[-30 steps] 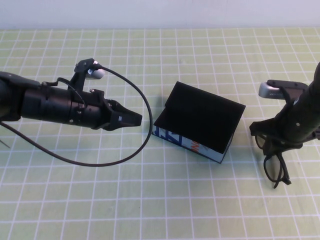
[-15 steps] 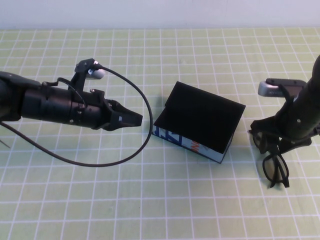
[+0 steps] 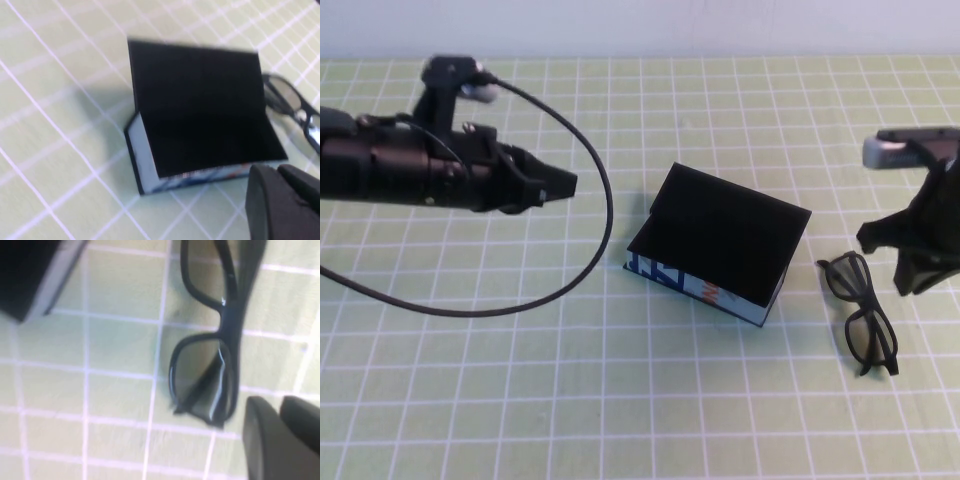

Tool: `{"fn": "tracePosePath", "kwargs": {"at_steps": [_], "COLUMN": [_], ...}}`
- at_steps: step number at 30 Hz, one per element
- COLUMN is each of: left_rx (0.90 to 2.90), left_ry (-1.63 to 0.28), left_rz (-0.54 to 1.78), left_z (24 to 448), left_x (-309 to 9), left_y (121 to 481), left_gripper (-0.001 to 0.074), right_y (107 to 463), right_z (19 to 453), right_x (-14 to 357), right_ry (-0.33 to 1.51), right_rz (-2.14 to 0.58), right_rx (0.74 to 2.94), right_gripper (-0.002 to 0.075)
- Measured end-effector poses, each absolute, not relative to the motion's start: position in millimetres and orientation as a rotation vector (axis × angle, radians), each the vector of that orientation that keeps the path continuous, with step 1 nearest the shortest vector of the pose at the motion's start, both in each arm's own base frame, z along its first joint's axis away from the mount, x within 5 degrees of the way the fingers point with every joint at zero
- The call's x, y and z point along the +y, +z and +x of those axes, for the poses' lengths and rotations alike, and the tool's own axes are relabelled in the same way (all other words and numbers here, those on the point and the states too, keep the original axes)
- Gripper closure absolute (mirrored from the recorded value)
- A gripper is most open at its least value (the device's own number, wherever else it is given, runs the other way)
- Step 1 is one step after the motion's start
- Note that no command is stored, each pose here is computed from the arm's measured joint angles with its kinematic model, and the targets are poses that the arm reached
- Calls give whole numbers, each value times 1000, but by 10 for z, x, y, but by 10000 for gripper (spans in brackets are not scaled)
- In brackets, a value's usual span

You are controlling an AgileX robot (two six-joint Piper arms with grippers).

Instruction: Take glasses out of glasses case

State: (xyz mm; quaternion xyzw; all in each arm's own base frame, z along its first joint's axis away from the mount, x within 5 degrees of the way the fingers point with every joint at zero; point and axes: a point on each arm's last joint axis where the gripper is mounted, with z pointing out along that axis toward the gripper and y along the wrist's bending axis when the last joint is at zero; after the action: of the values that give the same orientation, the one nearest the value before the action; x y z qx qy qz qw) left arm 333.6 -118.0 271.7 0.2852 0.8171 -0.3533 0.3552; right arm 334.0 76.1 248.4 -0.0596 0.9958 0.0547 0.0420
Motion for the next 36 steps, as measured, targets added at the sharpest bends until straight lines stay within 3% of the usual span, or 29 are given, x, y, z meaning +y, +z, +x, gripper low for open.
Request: {"fn": "tracePosePath", "kwargs": {"at_steps": [3,8,17,26,36], "left_rx": [2054,1979,1764,1556,1455], "left_ry": [-860,-747,-529,-371,-303], "left_rz": [731,676,503,377,347], "left_z": [3249,3017,2023,1018,495], "left_x": [-1149,-1055,-744,-450,-320], "left_y": [2943,3206,3580,3336,2572], "left_gripper": [739,739,739,739,739], "right_y": [2799,3293,3582,3501,3244], "right_z": [3177,2647,1337,486,324], "right_x": [728,622,394,309,346], "right_ry": [177,202,295,413,542], "right_rz": [-184,-162,-150,-241,-231], "right_rx": [2982,2842,2571,2296,1895], "right_gripper": [722,739,742,742,742]}}
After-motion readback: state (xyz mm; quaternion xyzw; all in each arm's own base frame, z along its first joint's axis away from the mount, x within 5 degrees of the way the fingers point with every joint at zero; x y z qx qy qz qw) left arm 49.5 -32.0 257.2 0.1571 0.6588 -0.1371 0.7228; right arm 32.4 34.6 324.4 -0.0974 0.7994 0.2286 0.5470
